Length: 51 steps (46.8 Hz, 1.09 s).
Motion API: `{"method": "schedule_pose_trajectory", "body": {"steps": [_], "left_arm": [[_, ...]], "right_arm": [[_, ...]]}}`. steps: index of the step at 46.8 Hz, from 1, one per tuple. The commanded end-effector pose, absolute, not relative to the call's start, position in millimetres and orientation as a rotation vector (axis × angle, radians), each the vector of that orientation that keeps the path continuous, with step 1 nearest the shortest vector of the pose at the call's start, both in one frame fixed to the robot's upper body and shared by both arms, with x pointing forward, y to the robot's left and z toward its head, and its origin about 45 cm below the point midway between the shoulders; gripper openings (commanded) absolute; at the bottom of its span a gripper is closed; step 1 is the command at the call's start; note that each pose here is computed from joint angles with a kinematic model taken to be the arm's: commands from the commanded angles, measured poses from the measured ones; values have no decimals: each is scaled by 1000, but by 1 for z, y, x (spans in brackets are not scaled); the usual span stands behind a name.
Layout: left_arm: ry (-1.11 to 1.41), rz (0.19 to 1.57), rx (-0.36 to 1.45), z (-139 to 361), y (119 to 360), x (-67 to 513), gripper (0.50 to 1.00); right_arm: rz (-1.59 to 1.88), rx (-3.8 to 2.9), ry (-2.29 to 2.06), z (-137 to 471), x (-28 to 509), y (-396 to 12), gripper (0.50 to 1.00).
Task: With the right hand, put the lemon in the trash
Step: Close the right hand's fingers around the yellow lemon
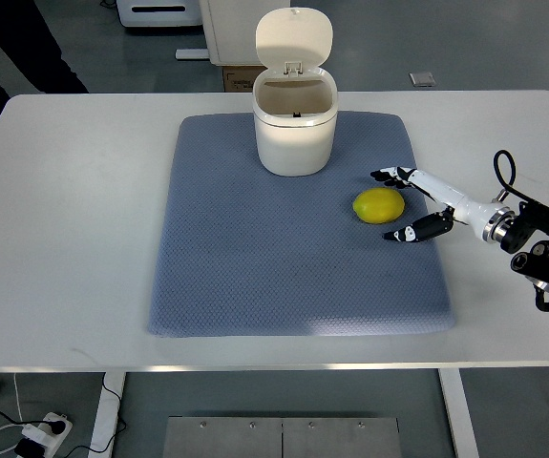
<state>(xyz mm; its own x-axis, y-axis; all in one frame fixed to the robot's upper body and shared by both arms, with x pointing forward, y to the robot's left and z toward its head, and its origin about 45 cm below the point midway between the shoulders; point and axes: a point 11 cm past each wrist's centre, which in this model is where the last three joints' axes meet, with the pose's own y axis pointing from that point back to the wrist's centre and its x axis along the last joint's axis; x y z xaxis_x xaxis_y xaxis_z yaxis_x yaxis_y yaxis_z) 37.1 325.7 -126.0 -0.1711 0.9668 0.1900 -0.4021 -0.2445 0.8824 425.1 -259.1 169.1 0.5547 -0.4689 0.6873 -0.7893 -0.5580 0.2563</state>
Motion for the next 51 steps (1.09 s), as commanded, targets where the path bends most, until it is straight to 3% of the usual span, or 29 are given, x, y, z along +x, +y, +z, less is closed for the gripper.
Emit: {"method": "schedule_pose_trajectory", "body": {"steps": [1, 19, 31, 36, 40, 45, 51], "left_arm": [[850, 1640, 968, -126, 326, 37, 1000], [849, 1641, 967, -126, 326, 38, 1000], [849, 1641, 967, -126, 326, 38, 1000], [850, 1640, 968, -126, 326, 37, 1000], [850, 1640, 968, -126, 326, 37, 1000], [850, 1640, 968, -126, 326, 37, 1000], [850, 1640, 968, -126, 326, 37, 1000]], "right_arm": [[765, 2239, -1009, 170, 426, -259, 853], [769, 2269, -987, 169, 426, -243, 847], [783, 2249, -940, 166, 424, -245, 753], [787, 2247, -942, 168, 425, -246, 680], [789, 2247, -942, 168, 425, -245, 583], [786, 2250, -942, 168, 425, -245, 500], [786, 2249, -947, 169, 425, -245, 500]]}}
